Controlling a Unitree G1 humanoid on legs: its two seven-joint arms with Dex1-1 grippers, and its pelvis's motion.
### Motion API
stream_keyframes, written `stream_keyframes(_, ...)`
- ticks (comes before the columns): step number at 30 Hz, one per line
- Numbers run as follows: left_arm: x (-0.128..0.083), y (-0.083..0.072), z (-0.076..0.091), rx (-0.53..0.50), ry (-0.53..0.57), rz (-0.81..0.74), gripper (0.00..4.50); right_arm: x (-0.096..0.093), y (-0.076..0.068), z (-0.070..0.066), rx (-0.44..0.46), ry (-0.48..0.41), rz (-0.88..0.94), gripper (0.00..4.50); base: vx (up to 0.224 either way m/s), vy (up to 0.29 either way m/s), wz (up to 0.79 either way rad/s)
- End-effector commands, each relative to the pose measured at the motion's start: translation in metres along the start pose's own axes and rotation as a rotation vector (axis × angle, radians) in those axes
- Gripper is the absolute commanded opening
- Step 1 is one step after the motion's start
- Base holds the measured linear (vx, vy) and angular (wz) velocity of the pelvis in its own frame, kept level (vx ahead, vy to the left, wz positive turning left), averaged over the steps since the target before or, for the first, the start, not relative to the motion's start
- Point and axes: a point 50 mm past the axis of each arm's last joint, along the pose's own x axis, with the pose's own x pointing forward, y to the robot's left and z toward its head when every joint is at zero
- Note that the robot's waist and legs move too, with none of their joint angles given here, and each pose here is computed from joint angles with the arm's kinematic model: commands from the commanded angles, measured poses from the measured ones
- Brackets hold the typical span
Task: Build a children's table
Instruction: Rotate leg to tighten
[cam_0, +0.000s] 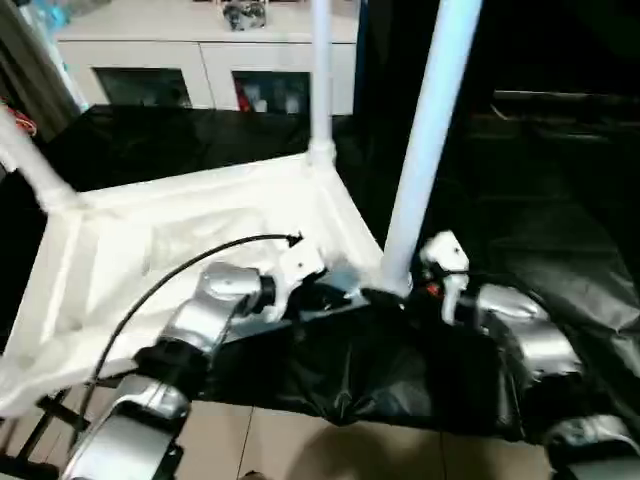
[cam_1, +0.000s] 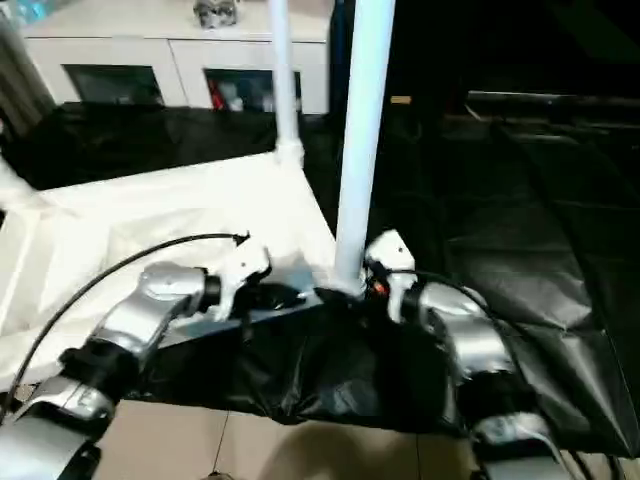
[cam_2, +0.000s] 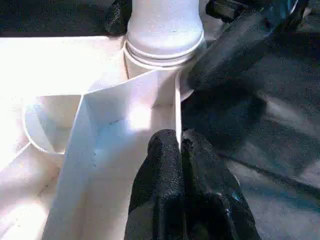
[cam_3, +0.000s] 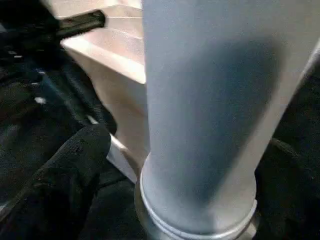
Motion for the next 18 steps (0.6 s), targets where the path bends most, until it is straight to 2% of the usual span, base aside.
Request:
stream_keyframes(1, -0.004, -0.002, 0.018, 0.065, -0.071, -0.06, 0.0, 0.001, 0.01, 0.003, -0.003, 0.003, 0.121, 4.09, 0.0, 0.0, 0.0)
stream_keyframes(3, -0.007, -0.004, 0.016, 0.064, -0.064, -0.087, 0.0, -0.001, 0.011, 0.004, -0.005, 0.006, 0.145, 4.04, 0.0, 0.0, 0.0)
stream_keyframes(9, -0.014, -0.005, 0.012, 0.059, -0.044, -0.123, 0.0, -0.004, 0.015, 0.002, -0.007, 0.035, 0.205, 3.37, 0.0, 0.0, 0.0)
stream_keyframes(12, -0.015, -0.005, 0.012, 0.058, -0.043, -0.126, 0.0, -0.004, 0.017, 0.002, -0.008, 0.042, 0.217, 3.26, 0.0, 0.0, 0.0)
stream_keyframes(15, -0.016, -0.006, 0.012, 0.058, -0.043, -0.127, 0.0, -0.004, 0.018, 0.002, -0.007, 0.044, 0.223, 2.88, 0.0, 0.0, 0.0)
stream_keyframes(18, -0.015, -0.005, 0.012, 0.058, -0.045, -0.123, 0.0, -0.004, 0.02, 0.001, -0.006, 0.045, 0.231, 2.75, 0.0, 0.0, 0.0)
